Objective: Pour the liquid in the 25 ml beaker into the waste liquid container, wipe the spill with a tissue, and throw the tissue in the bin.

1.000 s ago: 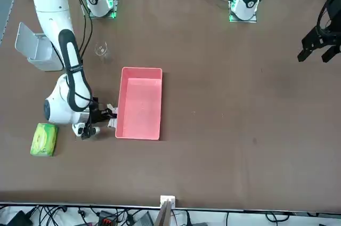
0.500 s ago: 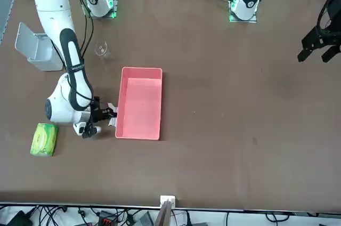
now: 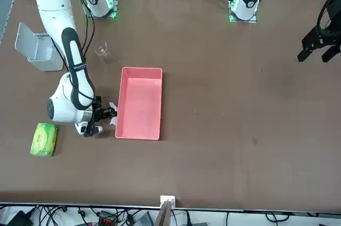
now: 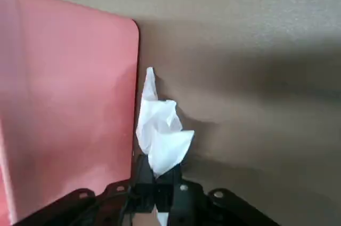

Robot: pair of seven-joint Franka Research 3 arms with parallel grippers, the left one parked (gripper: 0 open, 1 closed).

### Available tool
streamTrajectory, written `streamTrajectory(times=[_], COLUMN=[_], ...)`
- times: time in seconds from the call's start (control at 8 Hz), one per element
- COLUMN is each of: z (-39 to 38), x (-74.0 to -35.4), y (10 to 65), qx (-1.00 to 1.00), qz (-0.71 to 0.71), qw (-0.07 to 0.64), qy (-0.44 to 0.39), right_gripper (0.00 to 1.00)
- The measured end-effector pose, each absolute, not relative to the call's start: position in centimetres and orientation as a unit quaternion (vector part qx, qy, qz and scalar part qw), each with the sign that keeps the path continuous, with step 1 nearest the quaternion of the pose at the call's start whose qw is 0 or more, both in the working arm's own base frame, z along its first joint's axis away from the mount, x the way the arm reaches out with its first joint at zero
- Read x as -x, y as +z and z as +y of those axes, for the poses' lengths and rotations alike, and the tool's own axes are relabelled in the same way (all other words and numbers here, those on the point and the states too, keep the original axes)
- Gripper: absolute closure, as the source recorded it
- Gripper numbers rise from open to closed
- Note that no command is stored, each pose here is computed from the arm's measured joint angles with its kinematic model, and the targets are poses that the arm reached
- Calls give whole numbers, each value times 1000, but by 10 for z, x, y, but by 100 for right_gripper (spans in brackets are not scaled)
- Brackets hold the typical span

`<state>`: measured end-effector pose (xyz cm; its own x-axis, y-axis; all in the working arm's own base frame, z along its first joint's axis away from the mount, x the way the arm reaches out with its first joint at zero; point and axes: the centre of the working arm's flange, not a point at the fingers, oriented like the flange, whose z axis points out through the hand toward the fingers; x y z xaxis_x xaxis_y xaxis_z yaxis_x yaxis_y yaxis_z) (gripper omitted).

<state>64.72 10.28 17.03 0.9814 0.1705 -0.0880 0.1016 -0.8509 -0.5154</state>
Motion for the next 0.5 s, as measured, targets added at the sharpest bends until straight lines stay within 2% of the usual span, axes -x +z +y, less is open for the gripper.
streamTrajectory(times=[0.5], z=[96], x=[-640], y=[170], qx=[956], qz=[-73], qw=[268], qy=[95], right_gripper=[97])
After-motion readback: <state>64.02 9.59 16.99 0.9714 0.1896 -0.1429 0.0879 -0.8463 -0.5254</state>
